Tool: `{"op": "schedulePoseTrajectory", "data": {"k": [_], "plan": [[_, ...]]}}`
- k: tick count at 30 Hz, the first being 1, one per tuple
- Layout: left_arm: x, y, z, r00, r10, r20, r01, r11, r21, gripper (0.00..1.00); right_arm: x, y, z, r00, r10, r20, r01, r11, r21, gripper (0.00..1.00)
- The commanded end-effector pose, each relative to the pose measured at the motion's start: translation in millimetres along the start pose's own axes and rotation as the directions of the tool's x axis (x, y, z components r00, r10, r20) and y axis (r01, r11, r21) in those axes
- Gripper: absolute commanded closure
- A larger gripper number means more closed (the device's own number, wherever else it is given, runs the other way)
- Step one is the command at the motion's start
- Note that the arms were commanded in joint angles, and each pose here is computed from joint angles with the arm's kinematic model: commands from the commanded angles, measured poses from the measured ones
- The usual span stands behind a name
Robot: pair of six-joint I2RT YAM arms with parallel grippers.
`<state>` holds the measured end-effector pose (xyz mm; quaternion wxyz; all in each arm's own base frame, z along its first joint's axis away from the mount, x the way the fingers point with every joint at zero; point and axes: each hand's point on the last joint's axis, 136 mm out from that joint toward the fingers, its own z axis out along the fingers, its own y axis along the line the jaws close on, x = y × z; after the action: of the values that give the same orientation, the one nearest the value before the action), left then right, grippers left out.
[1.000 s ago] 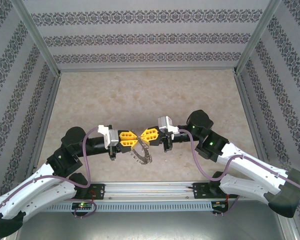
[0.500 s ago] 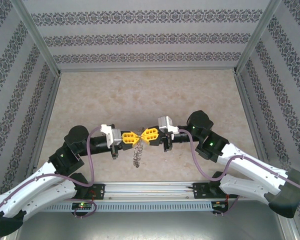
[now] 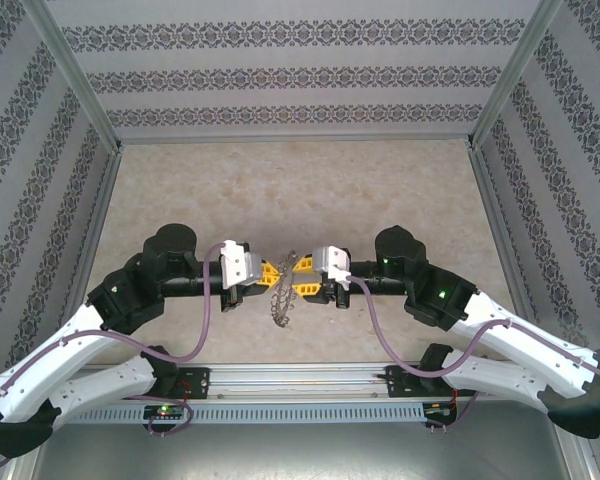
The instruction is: Put the keys on the keyring
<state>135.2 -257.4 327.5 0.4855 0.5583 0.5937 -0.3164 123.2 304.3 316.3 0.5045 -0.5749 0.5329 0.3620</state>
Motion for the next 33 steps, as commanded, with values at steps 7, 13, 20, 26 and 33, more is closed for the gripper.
{"op": "schedulePoseTrajectory", "data": {"k": [7,13,20,26,33], "plan": [[6,-10,-5,0.996,0.036,-0.079,-0.033,0.999,0.039,1.0,-13,1,3,0.999,-0.042,0.029,0.042,0.999,-0.014,0.73],[8,-10,-2,0.995,0.038,-0.09,-0.035,0.999,0.042,1.0,-17,9,10,0.999,-0.033,0.037,0.036,0.996,-0.078,0.73],[9,-9,-1,0.994,0.044,-0.101,-0.04,0.998,0.038,1.0,-18,12,14,0.999,-0.029,0.037,0.033,0.994,-0.102,0.74],[9,-11,0,0.994,0.047,-0.102,-0.043,0.998,0.044,1.0,-12,10,19,1.0,-0.021,0.013,0.022,0.995,-0.101,0.81],[8,-12,3,0.994,0.043,-0.096,-0.039,0.998,0.049,1.0,-10,10,20,1.0,-0.023,0.004,0.023,0.995,-0.098,1.0]]}}
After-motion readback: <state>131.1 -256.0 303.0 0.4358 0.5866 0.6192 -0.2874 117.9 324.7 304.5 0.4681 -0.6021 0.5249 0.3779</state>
